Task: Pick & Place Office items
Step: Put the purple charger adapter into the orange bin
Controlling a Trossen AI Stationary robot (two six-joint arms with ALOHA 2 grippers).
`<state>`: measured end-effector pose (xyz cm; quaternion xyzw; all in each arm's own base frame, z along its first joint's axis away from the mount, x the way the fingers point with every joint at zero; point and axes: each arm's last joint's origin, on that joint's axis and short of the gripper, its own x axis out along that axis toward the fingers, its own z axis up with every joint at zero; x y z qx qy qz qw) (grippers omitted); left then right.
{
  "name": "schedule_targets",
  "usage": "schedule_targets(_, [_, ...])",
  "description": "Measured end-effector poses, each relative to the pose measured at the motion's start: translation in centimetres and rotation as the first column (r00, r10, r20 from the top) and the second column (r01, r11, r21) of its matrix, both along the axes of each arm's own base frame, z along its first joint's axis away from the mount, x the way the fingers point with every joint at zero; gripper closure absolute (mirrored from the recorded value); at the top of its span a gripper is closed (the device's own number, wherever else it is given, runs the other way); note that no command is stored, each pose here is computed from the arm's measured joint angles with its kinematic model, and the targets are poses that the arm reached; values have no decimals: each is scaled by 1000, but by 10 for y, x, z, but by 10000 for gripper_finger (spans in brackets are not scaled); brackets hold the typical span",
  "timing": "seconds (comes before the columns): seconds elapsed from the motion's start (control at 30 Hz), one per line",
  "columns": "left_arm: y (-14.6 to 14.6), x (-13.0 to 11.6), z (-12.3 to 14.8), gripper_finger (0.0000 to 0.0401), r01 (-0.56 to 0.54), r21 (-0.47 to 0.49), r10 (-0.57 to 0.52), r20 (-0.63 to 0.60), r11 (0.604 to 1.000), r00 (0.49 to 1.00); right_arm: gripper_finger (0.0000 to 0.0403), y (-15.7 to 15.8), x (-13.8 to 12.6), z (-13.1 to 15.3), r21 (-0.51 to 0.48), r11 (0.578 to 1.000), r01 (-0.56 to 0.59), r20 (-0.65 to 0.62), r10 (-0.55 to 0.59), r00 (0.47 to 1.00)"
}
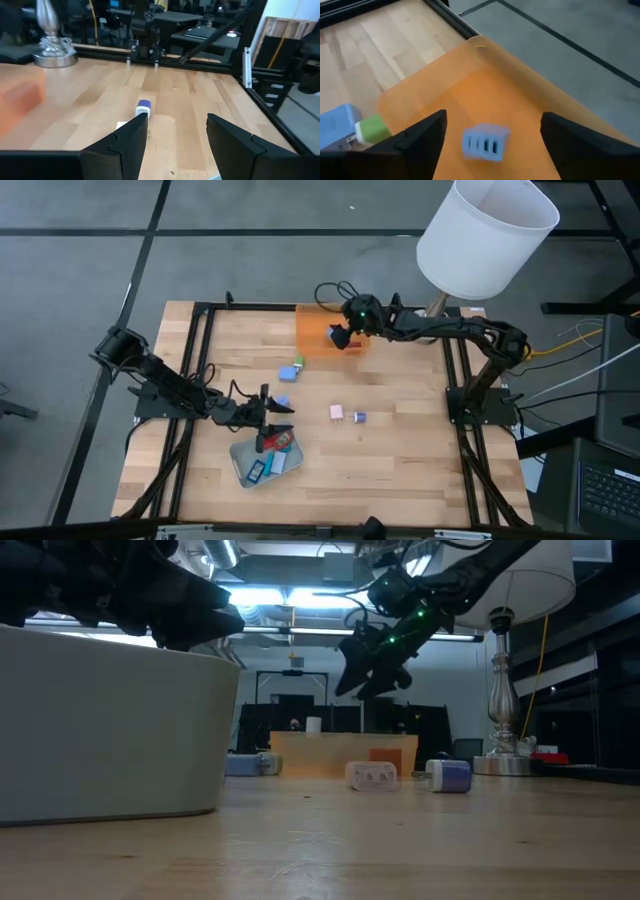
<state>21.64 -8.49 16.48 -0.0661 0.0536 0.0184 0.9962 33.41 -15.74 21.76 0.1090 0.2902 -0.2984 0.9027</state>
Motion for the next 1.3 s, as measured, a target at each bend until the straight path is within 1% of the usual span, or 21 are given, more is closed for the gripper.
schedule_targets(0.1, [-4,-5,9,203,23,31,-24,36,999,999,81,4,2,0,0,1000,-14,1,14,1000])
schedule_targets(0.23, [-14,-20,29,203,76,61,-82,100,995,992,79,10,5,0,19,998,-63,9,63,998])
schedule_targets(0.33, [-23,-39,45,203,137,68,-145,132,988,981,78,14,7,0,17,996,-87,13,87,996])
schedule_targets(0.43, [-28,-61,54,203,136,103,-147,117,985,982,78,16,9,2,1,995,-103,19,103,994])
schedule_targets(0.5, [-29,-75,61,203,144,97,-155,121,985,980,78,17,9,2,0,994,-107,26,107,994])
schedule_targets(0.57, [-30,-89,68,203,174,92,-185,139,981,973,78,17,10,3,8,992,-125,37,125,991])
schedule_targets(0.63, [-29,-100,77,203,218,102,-234,180,971,955,78,18,11,4,13,989,-146,56,145,988])
schedule_targets(0.7, [-28,-109,84,203,258,138,-284,223,956,932,78,18,12,5,24,986,-164,76,162,984])
schedule_targets(0.8, [-27,-119,92,203,341,191,-383,267,920,884,78,21,14,6,36,983,-179,96,175,980])
schedule_targets(0.87, [-27,-123,92,203,383,235,-438,266,893,859,77,24,15,6,34,982,-186,100,182,978])
schedule_targets(0.93, [-29,-125,89,203,393,288,-463,236,873,854,77,26,16,6,31,981,-193,105,189,976])
schedule_targets(0.97, [-31,-125,86,203,410,295,-477,209,863,854,77,27,17,7,28,980,-196,108,192,975])
schedule_targets(1.07, [-38,-125,77,203,508,222,-543,147,833,827,77,28,18,8,18,979,-202,123,198,972])
schedule_targets(1.17, [-41,-123,77,205,516,122,-530,162,848,833,77,28,19,9,11,979,-201,133,198,971])
schedule_targets(1.2, [-41,-123,77,205,516,115,-528,158,849,834,77,28,18,9,11,980,-201,134,198,971])
schedule_targets(1.3, [-41,-123,76,204,514,138,-531,152,847,834,77,28,18,9,11,980,-201,134,197,971])
